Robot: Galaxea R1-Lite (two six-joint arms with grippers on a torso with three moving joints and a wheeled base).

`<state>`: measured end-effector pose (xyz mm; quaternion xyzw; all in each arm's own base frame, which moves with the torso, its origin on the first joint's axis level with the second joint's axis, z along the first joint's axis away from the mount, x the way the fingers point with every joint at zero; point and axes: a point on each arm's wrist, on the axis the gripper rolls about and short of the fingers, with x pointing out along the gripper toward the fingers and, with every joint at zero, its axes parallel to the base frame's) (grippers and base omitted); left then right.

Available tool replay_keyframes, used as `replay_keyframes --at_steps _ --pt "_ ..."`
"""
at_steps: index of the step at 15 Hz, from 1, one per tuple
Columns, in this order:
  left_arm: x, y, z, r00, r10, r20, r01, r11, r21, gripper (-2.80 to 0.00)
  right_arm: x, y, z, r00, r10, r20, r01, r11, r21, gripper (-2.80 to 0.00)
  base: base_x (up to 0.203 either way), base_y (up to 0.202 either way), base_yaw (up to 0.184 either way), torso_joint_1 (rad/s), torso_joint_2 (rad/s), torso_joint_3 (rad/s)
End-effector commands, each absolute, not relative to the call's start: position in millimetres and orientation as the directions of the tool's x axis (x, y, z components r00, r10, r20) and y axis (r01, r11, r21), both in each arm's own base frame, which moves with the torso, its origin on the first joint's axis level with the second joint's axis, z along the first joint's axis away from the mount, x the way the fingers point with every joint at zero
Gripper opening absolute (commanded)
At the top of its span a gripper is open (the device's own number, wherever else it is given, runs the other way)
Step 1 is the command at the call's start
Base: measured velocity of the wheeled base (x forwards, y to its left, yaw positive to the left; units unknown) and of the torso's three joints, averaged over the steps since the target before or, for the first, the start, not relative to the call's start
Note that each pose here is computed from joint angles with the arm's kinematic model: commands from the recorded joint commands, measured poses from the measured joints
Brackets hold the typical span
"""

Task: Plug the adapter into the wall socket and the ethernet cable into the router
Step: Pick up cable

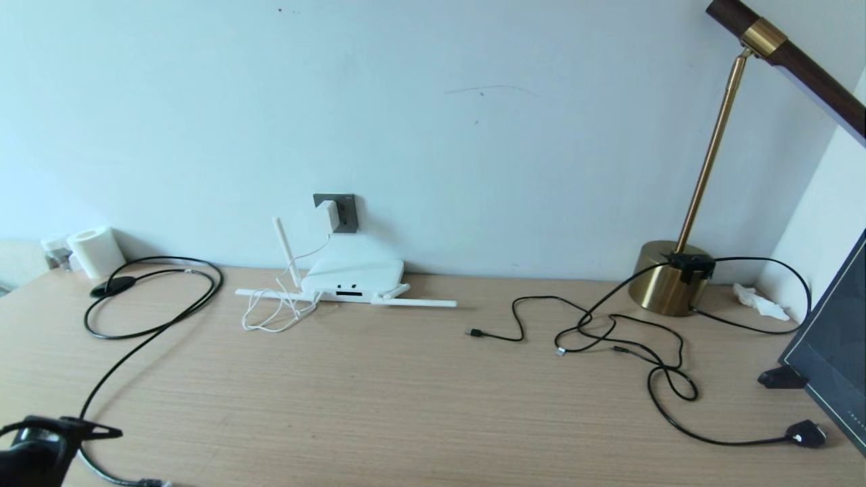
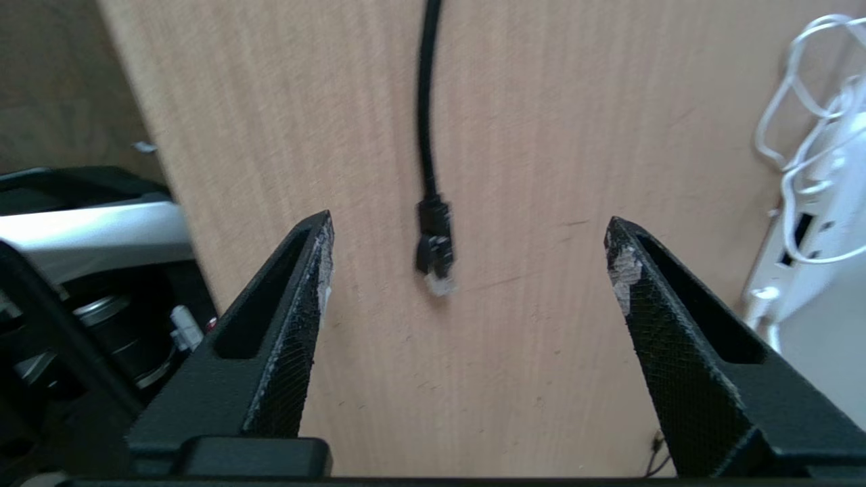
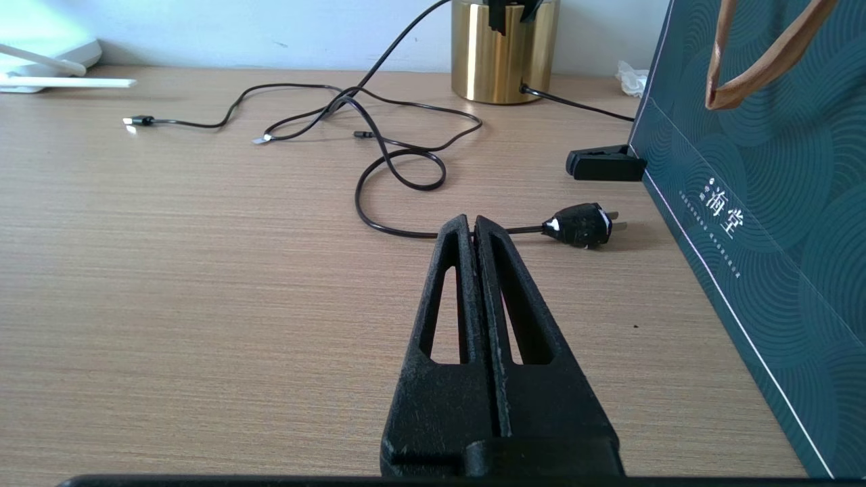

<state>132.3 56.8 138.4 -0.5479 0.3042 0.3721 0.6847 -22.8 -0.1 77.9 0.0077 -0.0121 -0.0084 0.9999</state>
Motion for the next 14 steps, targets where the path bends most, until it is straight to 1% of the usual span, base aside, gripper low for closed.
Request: replay_keyframes --at_steps 1,9,12,14 --pt "130.4 54.0 137.4 0.517 0.165 -0.840 -0.855 0.132 -0.501 0.00 -21.9 -0.1 74.6 1.000 -0.017 0.012 0.017 1.000 0.015 -2.80 0.000 0.000 0.000 0.000 0.00 0.000" --pt "146.5 60.3 126.0 0.476 0.140 -0.868 -0.879 0.126 -0.461 0.00 -21.9 -0.1 74.6 1.000 -0.017 0.012 0.017 1.000 0.015 -2.80 0.000 0.000 0.000 0.000 0.00 0.000" --pt "161.0 66.5 114.7 0.467 0.139 -0.873 -0.883 0.126 -0.453 0.00 -21.9 -0.1 74.6 1.000 -0.017 0.012 0.017 1.000 0.015 -2.80 0.000 0.000 0.000 0.000 0.00 0.000" --pt "169.4 67.0 110.5 0.478 0.133 -0.868 -0.876 0.153 -0.458 0.00 -21.9 -0.1 74.6 1.000 -0.017 0.012 0.017 1.000 0.015 -2.80 0.000 0.000 0.000 0.000 0.00 0.000"
